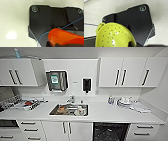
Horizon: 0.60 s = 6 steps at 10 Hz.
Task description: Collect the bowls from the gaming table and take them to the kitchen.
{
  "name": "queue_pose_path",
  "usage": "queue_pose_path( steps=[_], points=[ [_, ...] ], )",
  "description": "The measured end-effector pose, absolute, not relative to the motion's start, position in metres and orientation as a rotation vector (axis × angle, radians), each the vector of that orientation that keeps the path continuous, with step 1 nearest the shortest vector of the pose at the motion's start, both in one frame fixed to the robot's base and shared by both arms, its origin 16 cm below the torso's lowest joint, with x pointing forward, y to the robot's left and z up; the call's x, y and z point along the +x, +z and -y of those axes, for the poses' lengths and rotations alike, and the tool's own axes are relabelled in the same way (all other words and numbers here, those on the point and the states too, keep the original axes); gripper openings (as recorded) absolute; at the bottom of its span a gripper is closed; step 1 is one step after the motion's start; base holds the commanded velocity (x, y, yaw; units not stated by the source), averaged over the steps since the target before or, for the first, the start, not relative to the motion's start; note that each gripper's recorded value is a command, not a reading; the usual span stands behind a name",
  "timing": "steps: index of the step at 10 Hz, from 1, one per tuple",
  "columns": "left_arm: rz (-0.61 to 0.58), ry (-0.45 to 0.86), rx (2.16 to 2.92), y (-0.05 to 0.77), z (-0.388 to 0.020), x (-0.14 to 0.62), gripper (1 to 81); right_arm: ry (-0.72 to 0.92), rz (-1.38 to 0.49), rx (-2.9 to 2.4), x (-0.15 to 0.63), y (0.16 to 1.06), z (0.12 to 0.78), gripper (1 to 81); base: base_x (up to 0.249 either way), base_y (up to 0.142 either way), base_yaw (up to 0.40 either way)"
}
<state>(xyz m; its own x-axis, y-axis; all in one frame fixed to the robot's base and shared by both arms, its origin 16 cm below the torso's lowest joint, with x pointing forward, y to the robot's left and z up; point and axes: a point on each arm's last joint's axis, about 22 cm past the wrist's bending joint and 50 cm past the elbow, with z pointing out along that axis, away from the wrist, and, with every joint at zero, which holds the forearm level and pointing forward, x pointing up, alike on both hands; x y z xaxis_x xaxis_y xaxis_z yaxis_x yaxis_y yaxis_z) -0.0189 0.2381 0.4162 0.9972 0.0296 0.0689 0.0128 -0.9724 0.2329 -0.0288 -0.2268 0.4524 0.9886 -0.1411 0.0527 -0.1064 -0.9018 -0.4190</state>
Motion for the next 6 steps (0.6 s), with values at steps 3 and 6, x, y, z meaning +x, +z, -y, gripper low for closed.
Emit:
queue_pose_path(
  steps=[3, 6],
  points=[
    [-0.032, 0.094, 2.906, 0.4162, -0.2382, -0.0241, 1.0, -0.095, -0.176, -2.707, -0.0354, 0.4522, 0.2266, 1.0, 0.194, 0.0, 0.0],
    [-0.031, 0.105, 2.905, 0.4162, -0.238, -0.0172, 1.0, -0.115, -0.176, -2.705, -0.0264, 0.4524, 0.2267, 1.0, 0.14, 0.0, 0.0]
  ],
)
